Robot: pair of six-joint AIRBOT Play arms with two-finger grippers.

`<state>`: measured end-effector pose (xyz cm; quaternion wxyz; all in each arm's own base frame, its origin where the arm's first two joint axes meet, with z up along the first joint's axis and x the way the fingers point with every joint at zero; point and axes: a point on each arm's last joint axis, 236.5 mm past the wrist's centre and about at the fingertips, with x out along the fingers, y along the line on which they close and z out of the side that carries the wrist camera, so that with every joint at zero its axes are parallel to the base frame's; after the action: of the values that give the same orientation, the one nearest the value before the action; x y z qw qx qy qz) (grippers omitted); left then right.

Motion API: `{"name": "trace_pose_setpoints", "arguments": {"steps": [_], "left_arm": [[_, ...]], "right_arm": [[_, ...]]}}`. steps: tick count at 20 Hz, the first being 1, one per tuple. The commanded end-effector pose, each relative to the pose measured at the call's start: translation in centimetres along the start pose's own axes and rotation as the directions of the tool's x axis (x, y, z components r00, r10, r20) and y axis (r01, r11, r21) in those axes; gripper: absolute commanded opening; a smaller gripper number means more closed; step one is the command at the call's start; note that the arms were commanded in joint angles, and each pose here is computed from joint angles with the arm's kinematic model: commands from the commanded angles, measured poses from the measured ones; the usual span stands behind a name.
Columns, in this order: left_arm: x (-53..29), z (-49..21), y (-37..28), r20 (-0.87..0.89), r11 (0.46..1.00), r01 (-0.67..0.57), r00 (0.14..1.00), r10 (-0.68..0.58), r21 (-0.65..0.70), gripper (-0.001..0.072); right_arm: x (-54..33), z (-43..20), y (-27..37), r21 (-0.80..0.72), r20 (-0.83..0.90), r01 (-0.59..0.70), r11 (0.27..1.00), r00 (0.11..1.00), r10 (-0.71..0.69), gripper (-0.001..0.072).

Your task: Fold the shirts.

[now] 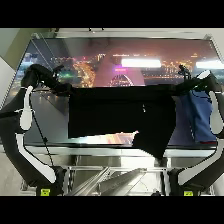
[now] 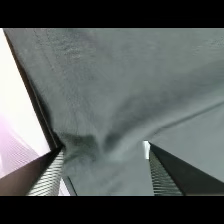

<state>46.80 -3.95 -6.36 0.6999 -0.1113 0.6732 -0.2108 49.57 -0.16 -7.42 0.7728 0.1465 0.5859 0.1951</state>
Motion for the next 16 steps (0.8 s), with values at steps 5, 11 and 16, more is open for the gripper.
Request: {"name": "trace_pose_setpoints", "arguments": {"steps": [5,11,16], "left_arm": [[-5.0,-7.1,-1.0,-0.138,0.986,-0.073,0.989,0.053,-0.148,0.055],[1.1,-21.2,-2.6,-0.25,0.971,-0.065,0.968,0.006,-0.228,0.0541],[4.6,-24.8,-2.2,-0.213,0.964,-0.07,0.977,0.014,-0.258,0.0541]], "right_arm": [[-10.1,-2.0,0.4,0.034,-0.008,0.145,0.989,0.989,-0.145,0.0328],[-14.2,-9.9,-0.2,0.26,-0.014,0.152,0.954,0.988,-0.154,0.0324],[-13.0,-18.0,-0.5,0.464,-0.07,0.142,0.874,0.99,-0.123,0.0324]]}}
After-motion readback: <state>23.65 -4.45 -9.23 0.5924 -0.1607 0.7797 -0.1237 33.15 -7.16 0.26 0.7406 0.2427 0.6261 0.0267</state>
